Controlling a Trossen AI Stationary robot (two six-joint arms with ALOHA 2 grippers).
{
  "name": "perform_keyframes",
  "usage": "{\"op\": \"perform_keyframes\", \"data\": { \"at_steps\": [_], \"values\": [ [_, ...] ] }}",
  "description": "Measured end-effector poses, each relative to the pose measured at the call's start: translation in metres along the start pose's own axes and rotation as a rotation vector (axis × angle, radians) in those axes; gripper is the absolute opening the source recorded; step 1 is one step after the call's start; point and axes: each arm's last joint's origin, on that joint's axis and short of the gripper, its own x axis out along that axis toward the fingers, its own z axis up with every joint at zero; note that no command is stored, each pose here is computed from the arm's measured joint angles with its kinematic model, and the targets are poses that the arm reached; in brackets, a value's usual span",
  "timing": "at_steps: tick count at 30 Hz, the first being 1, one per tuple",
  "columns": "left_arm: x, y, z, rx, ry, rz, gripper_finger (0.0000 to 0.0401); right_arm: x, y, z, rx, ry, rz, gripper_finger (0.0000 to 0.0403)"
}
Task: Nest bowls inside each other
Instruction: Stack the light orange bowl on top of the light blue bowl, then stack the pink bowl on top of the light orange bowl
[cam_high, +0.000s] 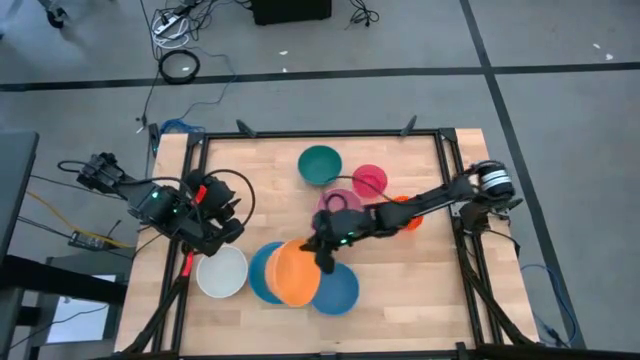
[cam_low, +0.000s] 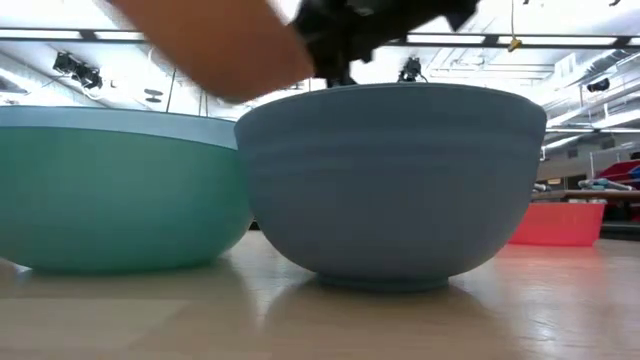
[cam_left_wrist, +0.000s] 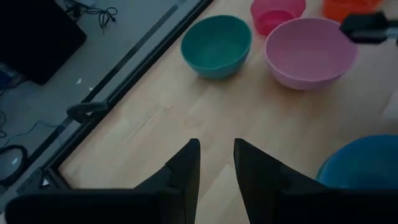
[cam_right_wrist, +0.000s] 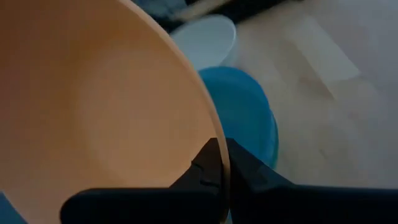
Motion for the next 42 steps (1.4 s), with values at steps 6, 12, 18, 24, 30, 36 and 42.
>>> {"op": "perform_keyframes", "data": {
  "at_steps": [6, 12, 18, 24, 30, 36, 42],
  "values": [
    [-0.001, -0.001, 0.000, -0.001, -0.005, -0.013, 0.0106, 0.022, 0.007, 0.018, -0.103, 0.131, -0.139, 0.0000],
    [-0.003, -0.003, -0.002, 0.001, -0.008, -0.026, 0.0106, 0.025, 0.009, 0.034, -0.175, 0.135, -0.169, 0.0020],
    [-0.003, -0.003, -0.002, -0.006, 0.001, -0.032, 0.0106, 0.022, 0.004, 0.037, -0.166, 0.179, -0.205, 0.0078],
    [-0.003, -0.003, -0.003, -0.019, 0.023, -0.044, 0.0106, 0.018, 0.000, 0.036, -0.146, 0.212, -0.229, 0.0122],
    [-0.003, -0.003, -0.003, -0.016, 0.039, -0.051, 0.0106, -0.011, 0.012, 0.044, -0.287, 0.160, -0.421, 0.0126],
    [-0.003, -0.002, -0.004, -0.004, 0.045, -0.041, 0.0106, -0.047, 0.003, 0.047, -0.324, 0.267, -0.589, 0.0125],
    [-0.003, -0.002, -0.004, 0.000, 0.040, -0.034, 0.0106, -0.052, -0.017, 0.035, -0.247, 0.491, -0.570, 0.0128]
  ]
}}
